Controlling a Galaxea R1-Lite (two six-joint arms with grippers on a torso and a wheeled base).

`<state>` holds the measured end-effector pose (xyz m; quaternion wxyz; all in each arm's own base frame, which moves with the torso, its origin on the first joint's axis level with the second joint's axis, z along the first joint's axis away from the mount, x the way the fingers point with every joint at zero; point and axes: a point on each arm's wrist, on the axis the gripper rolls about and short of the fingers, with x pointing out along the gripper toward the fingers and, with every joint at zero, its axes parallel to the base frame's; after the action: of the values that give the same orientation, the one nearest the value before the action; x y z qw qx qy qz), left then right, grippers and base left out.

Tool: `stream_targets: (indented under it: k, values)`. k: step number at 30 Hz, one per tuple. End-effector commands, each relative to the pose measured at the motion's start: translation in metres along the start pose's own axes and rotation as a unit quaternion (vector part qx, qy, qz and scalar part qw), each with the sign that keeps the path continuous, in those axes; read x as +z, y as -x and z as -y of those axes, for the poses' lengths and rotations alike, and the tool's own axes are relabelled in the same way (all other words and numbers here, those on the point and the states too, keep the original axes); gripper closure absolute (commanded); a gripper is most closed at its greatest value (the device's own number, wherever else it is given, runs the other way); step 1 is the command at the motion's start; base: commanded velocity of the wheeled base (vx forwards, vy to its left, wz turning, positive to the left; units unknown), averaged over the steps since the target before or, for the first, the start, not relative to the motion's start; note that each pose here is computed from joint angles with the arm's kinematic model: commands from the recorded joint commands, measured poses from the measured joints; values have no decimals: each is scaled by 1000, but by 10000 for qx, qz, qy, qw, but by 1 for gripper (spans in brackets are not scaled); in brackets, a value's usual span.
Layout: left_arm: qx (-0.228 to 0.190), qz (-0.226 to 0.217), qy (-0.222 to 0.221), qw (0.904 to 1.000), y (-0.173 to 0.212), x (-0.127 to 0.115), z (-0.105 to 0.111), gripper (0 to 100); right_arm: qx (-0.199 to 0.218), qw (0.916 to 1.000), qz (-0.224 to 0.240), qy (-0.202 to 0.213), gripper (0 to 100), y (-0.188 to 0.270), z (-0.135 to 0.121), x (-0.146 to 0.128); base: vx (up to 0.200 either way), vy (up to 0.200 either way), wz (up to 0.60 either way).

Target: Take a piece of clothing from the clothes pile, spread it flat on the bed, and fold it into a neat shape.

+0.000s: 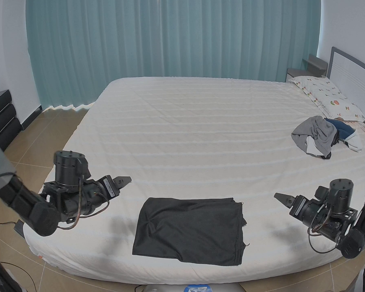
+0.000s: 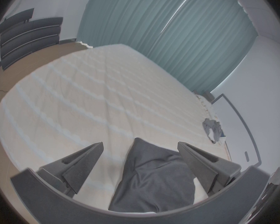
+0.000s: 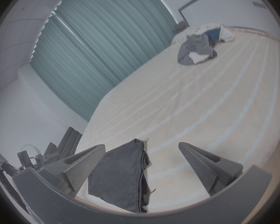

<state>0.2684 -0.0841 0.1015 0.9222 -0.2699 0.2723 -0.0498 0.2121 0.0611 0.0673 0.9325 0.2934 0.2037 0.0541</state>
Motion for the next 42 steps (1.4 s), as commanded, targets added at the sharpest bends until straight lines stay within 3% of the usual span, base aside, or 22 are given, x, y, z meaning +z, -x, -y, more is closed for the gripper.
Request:
stream_targets:
  k: [1, 3, 5, 6, 7, 8, 12, 13, 15, 23, 27, 28, 32, 33, 34, 38, 42]
  values:
    - [-350, 1078, -327, 9930, 90, 17, 2, 0, 330, 9911, 1188, 506, 0, 74, -10, 30, 0, 0, 0]
    - [-302, 1574, -448, 9861, 120, 17, 0, 0, 293, 9826, 1485, 1074, 0, 102, -12, 34, 0, 0, 0]
    - [-285, 1691, -459, 9841, 125, 17, 0, 0, 287, 9805, 1515, 1215, 0, 108, -12, 34, 0, 0, 0]
    - [-188, 2010, -492, 9782, 141, 16, -2, 0, 340, 9738, 1685, 1486, 0, 130, -11, 33, 0, 0, 0]
    - [-188, 2010, -492, 9782, 141, 16, -2, 0, 340, 9738, 1685, 1486, 0, 130, -11, 33, 0, 0, 0]
    - [-4, 2291, -665, 9711, 154, 13, -6, 0, 343, 9692, 1739, 1707, 0, 149, -7, 29, 0, 0, 0]
    - [366, 2709, -1083, 9558, 179, 3, -16, 0, 206, 9639, 1711, 2030, 0, 179, 5, 13, 0, 0, 0]
    - [366, 2709, -1083, 9558, 179, 3, -16, 0, 206, 9639, 1711, 2030, 0, 179, 5, 13, 0, 0, 0]
    - [503, 3064, -1234, 9425, 197, -1, -20, 0, 113, 9572, 1810, 2258, 0, 200, 15, 1, 0, 0, 0]
    - [1151, 3395, -1655, 9188, 243, -21, -39, 0, -243, 9492, 2032, 2390, 0, 233, 29, -20, 0, 0, 0]
    - [1614, 3660, -1824, 8982, 268, -37, -53, 0, -303, 9414, 1963, 2725, 0, 246, 34, -30, 0, 0, 0]
    - [1677, 3709, -1813, 8952, 271, -39, -54, 0, -311, 9412, 1966, 2731, 0, 247, 33, -29, 0, 0, 0]
    - [2222, 4081, -1724, 8685, 285, -51, -60, 0, -418, 9374, 2143, 2712, 0, 251, 30, -24, 0, 0, 0]
    - [2236, 4090, -1725, 8677, 286, -51, -60, 0, -425, 9374, 2146, 2710, 0, 251, 30, -24, 0, 0, 0]
    - [2384, 4206, -1698, 8587, 290, -55, -61, 0, -682, 9364, 2185, 2659, 0, 250, 32, -25, 0, 0, 0]
    - [2552, 4400, -1612, 8457, 296, -63, -63, 0, -1359, 9338, 2145, 2521, 0, 242, 42, -33, 0, 0, 0]
    - [2688, 4611, -1552, 8313, 303, -73, -64, 0, -1890, 9258, 2169, 2452, 0, 240, 46, -36, 0, 0, 0]
